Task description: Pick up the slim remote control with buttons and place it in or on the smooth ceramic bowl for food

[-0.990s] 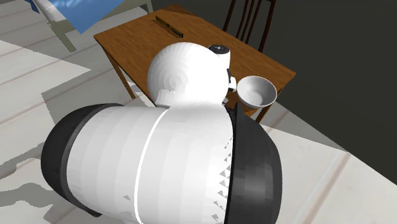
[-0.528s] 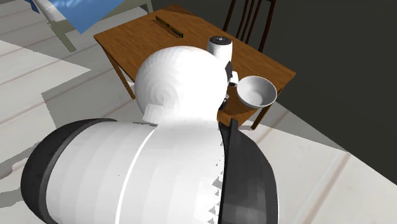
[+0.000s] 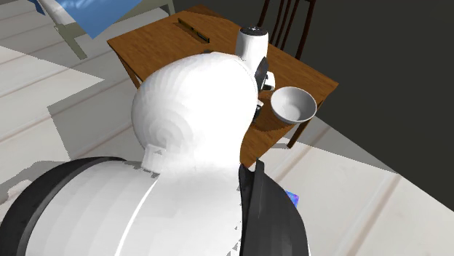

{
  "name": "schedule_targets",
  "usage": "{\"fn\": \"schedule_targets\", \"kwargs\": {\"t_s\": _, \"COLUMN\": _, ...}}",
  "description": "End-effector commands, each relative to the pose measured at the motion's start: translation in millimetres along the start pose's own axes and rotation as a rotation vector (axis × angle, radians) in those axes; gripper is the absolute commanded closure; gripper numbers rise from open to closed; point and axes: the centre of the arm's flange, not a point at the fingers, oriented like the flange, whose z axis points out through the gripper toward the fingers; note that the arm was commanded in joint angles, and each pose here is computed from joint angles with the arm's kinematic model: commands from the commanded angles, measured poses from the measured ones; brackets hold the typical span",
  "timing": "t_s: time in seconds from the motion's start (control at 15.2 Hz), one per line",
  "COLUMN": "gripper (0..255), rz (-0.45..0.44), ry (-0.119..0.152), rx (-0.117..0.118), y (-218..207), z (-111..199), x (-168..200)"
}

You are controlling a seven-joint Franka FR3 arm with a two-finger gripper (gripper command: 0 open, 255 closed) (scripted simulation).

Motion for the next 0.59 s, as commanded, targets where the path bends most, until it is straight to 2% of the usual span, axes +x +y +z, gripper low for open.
{"fn": "schedule_targets", "kwargs": {"t_s": 0.0, "gripper": 255, "rz": 0.000, "ry": 0.000, "rx": 0.000, "y": -0.8, "z": -11.4, "x": 0.8}}
{"fn": "schedule_targets", "kwargs": {"t_s": 0.53, "gripper": 255, "rz": 0.000, "ry": 0.000, "rx": 0.000, "y": -0.4, "z": -53.7, "x": 0.5}}
